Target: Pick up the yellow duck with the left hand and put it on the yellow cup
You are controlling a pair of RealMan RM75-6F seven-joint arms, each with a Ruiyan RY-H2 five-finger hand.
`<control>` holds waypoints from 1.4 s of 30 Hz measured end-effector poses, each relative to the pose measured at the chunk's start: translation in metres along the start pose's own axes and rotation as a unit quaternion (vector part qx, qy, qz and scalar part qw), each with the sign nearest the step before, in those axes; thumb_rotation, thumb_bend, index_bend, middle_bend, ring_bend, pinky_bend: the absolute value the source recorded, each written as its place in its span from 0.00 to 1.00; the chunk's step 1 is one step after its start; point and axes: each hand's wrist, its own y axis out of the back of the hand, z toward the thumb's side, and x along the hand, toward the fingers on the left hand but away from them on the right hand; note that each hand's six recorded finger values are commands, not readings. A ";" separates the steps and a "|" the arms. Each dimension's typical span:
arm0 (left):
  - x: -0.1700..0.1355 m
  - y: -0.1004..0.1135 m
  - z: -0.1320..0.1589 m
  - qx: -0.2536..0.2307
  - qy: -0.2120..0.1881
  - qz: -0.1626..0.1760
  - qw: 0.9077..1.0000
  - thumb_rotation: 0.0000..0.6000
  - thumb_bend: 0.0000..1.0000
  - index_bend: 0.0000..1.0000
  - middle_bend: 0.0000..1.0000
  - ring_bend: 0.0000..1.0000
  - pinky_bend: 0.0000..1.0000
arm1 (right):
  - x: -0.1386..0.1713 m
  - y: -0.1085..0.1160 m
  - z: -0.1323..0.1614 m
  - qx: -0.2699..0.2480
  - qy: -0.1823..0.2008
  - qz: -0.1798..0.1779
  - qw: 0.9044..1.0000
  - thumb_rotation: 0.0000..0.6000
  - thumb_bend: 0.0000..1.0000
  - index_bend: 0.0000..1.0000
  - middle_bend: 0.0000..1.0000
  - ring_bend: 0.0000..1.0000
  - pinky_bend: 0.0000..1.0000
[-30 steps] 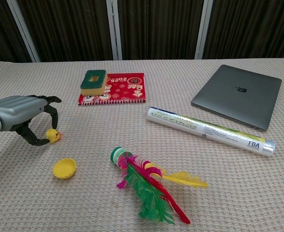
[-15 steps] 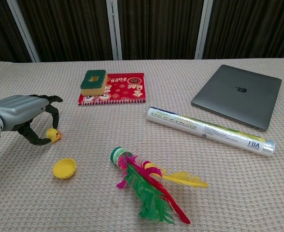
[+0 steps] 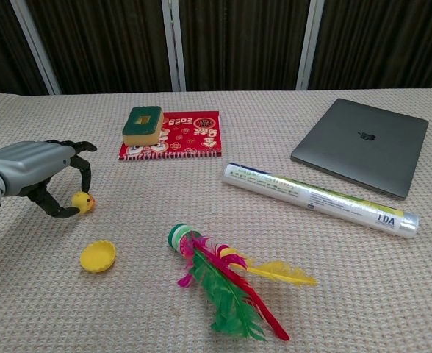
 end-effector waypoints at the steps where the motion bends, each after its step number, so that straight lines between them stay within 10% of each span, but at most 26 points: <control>1: 0.000 0.001 0.001 -0.001 -0.001 0.002 1.000 1.00 0.33 0.49 0.00 0.00 0.00 | 0.000 0.000 0.000 0.000 0.000 0.000 1.000 1.00 0.00 0.49 0.17 0.00 0.00; 19: -0.026 0.042 0.028 -0.016 -0.061 0.067 0.996 1.00 0.34 0.50 0.00 0.00 0.00 | -0.003 0.006 -0.009 0.025 -0.022 -0.022 0.999 1.00 0.00 0.49 0.16 0.00 0.00; 42: -0.015 0.026 0.069 -0.020 -0.091 0.059 0.994 1.00 0.34 0.50 0.00 0.00 0.00 | 0.001 0.009 -0.015 0.024 -0.035 -0.028 0.999 1.00 0.00 0.49 0.16 0.00 0.00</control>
